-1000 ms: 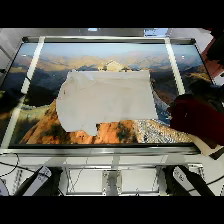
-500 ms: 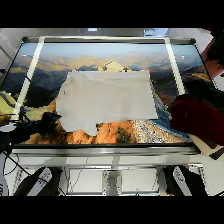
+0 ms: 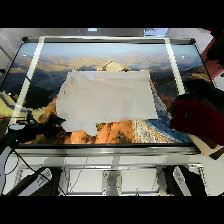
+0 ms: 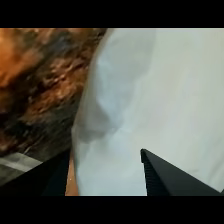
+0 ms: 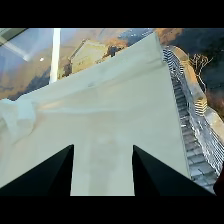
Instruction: Fold the shirts.
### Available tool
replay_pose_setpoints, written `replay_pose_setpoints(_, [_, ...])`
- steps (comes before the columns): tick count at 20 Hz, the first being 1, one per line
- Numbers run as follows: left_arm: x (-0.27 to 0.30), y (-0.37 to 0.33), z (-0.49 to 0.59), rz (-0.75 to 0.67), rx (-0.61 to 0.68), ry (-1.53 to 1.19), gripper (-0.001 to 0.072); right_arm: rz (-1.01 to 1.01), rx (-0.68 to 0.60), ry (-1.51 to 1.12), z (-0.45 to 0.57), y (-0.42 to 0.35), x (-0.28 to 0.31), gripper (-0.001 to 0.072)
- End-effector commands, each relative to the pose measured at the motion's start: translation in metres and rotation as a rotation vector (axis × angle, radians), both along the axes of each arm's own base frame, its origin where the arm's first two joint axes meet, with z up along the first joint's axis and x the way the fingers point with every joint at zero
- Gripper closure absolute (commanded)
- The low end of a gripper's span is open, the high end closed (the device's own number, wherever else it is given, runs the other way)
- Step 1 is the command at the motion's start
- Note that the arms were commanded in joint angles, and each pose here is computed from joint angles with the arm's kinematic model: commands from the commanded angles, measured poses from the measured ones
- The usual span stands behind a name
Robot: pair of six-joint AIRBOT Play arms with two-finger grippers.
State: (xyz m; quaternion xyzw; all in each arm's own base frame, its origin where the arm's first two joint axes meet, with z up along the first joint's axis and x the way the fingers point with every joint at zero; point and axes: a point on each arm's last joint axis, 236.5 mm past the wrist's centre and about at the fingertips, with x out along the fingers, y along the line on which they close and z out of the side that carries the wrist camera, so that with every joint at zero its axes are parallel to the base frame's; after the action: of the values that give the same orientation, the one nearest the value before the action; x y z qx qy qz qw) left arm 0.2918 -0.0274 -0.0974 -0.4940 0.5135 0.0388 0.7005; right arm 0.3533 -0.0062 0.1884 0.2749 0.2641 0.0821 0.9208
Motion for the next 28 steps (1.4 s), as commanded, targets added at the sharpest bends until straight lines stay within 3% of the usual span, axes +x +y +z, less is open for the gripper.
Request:
replay_pose_setpoints(1, [0.012, -0.013, -0.01, -0.005, -0.002, -0.009, 0.023, 0.006, 0.006, 0.003, 0.0, 0.002, -0.001, 0.0292])
replay_pose_setpoints(2, [0.018, -0.016, -0.01, 0.012, -0.002, -0.023, 0.027, 0.018, 0.009, 0.012, -0.002, 0.004, -0.003, 0.0293])
replay_pose_setpoints(3, [0.026, -0.015, -0.008, 0.038, 0.003, -0.044, 0.0452, 0.037, 0.011, 0.032, -0.006, 0.008, -0.006, 0.0302])
replay_pose_setpoints(4, [0.033, -0.012, -0.004, 0.052, 0.013, -0.066, 0.0708, 0.05, 0.018, 0.061, -0.011, 0.012, -0.01, 0.0302])
replay_pose_setpoints(7, [0.051, -0.01, 0.014, 0.032, 0.021, -0.118, 0.07, -0.002, 0.128, 0.275, -0.064, 0.014, -0.032, 0.0302])
replay_pose_setpoints(12, [0.061, -0.018, 0.035, -0.034, 0.003, -0.163, 0.07, -0.126, 0.579, 0.613, -0.182, 0.061, -0.078, 0.0301])
replay_pose_setpoints(15, [0.055, -0.027, 0.036, -0.087, -0.015, -0.165, 0.07, -0.269, 0.744, 0.638, -0.228, 0.066, -0.087, 0.0301])
replay_pose_setpoints(17, [0.054, -0.028, 0.037, -0.092, -0.02, -0.163, 0.07, -0.33, 0.763, 0.619, -0.244, 0.066, -0.084, 0.0302])
replay_pose_setpoints(21, [0.052, -0.031, 0.037, -0.102, -0.03, -0.16, 0.07, -0.439, 0.669, 0.5, -0.255, 0.058, -0.053, 0.0302])
replay_pose_setpoints(28, [0.048, -0.037, 0.039, -0.135, -0.039, -0.164, 0.07, -0.438, 0.586, 0.581, -0.282, 0.067, -0.034, 0.0302])
